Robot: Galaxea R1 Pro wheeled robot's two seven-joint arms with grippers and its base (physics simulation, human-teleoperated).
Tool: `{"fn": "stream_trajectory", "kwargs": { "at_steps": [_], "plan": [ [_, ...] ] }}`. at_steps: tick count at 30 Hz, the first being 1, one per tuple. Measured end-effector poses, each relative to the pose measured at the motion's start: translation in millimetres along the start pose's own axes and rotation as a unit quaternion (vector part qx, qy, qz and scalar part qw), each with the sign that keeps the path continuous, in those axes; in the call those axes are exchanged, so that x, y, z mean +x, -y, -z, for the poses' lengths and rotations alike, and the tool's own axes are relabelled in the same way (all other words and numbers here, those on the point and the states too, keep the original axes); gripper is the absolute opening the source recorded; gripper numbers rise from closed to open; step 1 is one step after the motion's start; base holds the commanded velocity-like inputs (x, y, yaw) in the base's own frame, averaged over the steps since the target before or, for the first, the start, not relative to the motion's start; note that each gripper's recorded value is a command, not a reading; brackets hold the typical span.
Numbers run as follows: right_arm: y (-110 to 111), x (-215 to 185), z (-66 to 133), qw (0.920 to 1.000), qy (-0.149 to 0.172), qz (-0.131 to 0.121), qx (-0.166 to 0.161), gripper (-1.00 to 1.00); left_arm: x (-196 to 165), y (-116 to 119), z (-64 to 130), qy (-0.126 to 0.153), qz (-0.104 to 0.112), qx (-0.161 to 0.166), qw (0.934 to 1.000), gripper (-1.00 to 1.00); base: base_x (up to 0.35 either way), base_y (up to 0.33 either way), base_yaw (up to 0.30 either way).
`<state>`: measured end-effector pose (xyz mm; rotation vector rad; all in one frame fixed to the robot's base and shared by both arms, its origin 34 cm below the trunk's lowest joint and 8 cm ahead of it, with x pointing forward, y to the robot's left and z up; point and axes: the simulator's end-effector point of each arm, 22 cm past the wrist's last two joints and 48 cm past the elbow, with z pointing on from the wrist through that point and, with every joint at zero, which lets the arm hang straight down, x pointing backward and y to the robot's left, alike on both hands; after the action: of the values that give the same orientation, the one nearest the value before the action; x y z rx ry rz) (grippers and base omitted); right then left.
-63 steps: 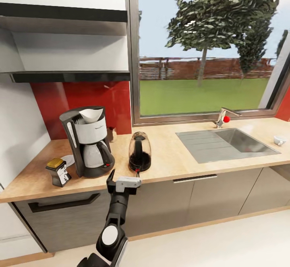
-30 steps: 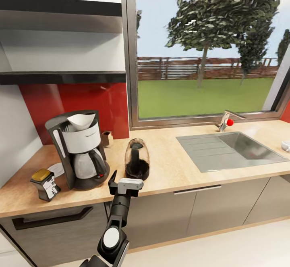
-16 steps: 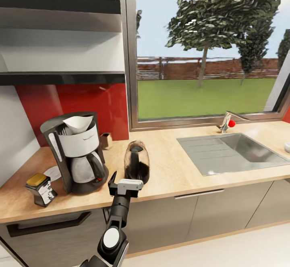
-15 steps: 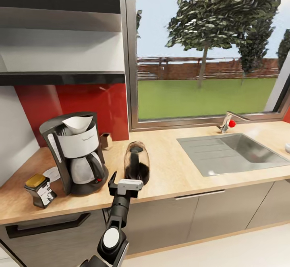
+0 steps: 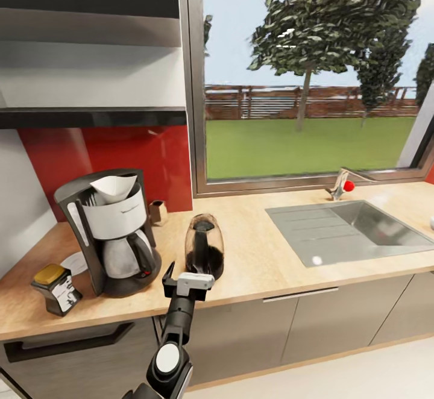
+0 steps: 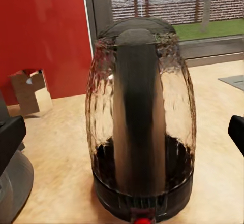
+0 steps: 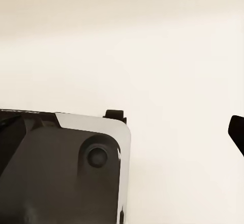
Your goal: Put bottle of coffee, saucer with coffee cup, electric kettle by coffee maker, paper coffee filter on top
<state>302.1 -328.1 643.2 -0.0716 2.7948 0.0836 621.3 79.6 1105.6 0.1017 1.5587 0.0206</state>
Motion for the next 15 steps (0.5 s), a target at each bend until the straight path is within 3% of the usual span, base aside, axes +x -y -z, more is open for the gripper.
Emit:
{"fn": "stream_trajectory", "kwargs": {
  "at_steps": [6, 15],
  "plan": [
    [0, 0, 0.0, 1.0000, 0.000, 0.000, 0.000, 1.00, 5, 2, 0.1, -0.005, -0.002, 0.002, 1.0000, 1.00, 0.208, 0.000, 0.000],
    [0, 1, -0.1, 1.0000, -0.001, 0.000, 0.000, 1.00, 12, 4, 0.0, -0.012, -0.004, 0.004, 0.9999, 1.00, 0.025, 0.000, 0.000]
  ]
}}
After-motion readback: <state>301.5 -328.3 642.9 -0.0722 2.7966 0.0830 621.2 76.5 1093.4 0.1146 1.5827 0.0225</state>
